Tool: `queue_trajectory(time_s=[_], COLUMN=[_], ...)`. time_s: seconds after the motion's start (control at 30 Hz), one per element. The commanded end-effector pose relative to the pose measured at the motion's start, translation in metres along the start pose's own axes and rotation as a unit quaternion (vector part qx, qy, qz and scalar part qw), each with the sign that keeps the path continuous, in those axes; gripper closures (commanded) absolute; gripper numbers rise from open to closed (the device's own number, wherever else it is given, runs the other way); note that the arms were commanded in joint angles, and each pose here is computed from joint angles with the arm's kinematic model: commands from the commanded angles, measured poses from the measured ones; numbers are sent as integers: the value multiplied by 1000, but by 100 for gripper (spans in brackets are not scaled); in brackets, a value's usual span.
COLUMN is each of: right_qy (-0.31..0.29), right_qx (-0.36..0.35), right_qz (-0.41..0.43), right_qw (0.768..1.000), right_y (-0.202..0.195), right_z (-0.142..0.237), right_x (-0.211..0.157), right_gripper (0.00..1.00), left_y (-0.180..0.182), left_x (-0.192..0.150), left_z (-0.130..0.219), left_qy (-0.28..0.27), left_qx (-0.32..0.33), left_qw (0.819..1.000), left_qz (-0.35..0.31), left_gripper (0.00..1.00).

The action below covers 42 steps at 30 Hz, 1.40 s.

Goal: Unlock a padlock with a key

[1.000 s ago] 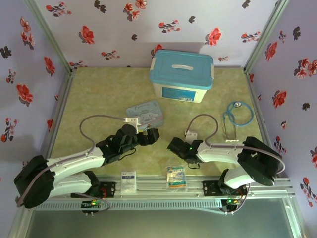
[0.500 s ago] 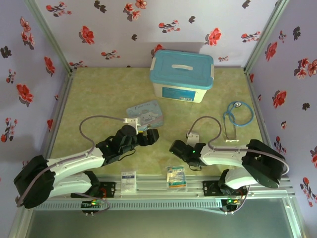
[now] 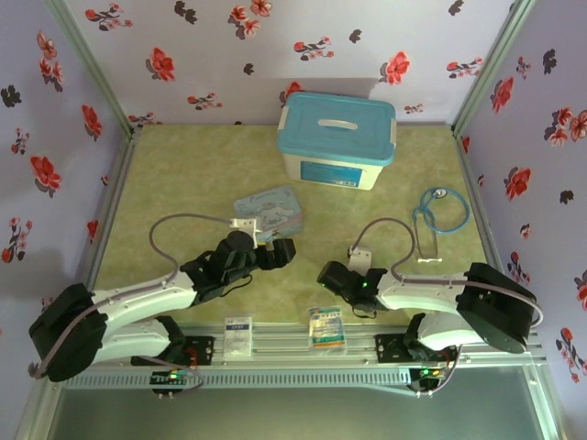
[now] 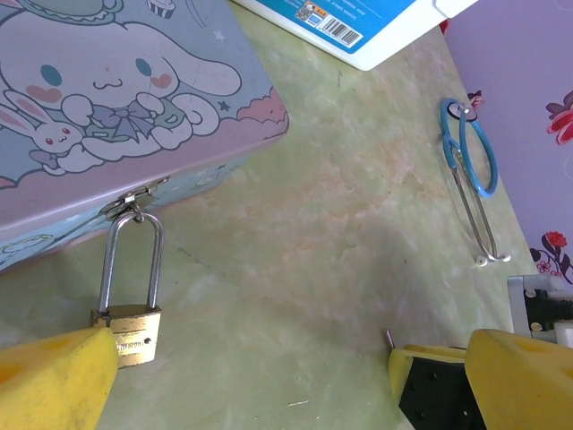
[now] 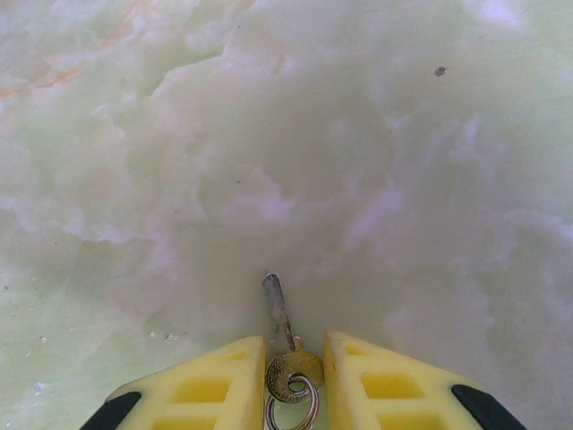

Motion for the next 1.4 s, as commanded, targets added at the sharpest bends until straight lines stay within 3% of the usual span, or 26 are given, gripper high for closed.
queue_trajectory(time_s=[0.0, 0.17, 0.33, 0.5, 0.7, 1.0, 1.2, 1.37], right_qy=[47, 35, 37, 20, 18, 42, 44, 44], right_qx=[-45, -66, -68, -17, -5, 97, 104, 101], right_qz=[16, 39, 42, 40, 74, 41, -36, -43], right_qw=[998, 996, 996, 999, 997, 994, 993, 993], right_y=[-25, -28, -30, -23, -26, -33, -53, -55], right_z=[-2, 5, 1, -2, 5, 14, 14, 15], right_x=[-22, -22, -25, -24, -16, -8, -3, -1], right_gripper=[74, 74, 80, 91, 100, 100, 100, 100], left_y=[-6, -7, -7, -6, -9, -15, -31, -31], left_x=[3, 3, 2, 1, 2, 1, 2, -2], left_z=[-1, -3, -5, -6, -8, -22, -32, -37], left_qy=[-7, -6, -4, -4, -4, 2, -3, 2], left_qx=[-13, -13, -16, -16, -20, -36, -66, -65], left_qw=[1000, 1000, 1000, 1000, 1000, 999, 996, 996], left_qz=[9, 9, 12, 14, 14, 35, 56, 57], left_gripper=[0, 0, 0, 0, 0, 1, 1, 1])
Point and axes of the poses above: each hand's point on the last joint's axis, 136 mm out from that joint toward the fingers, its own z axis back along the fingers, its own y axis along the line the jaws close on, x = y × z, the point moved 5 cm from there along z, back along the fingers, and after that the axes turned 5 degrees about -z, right-handed, at the moved point
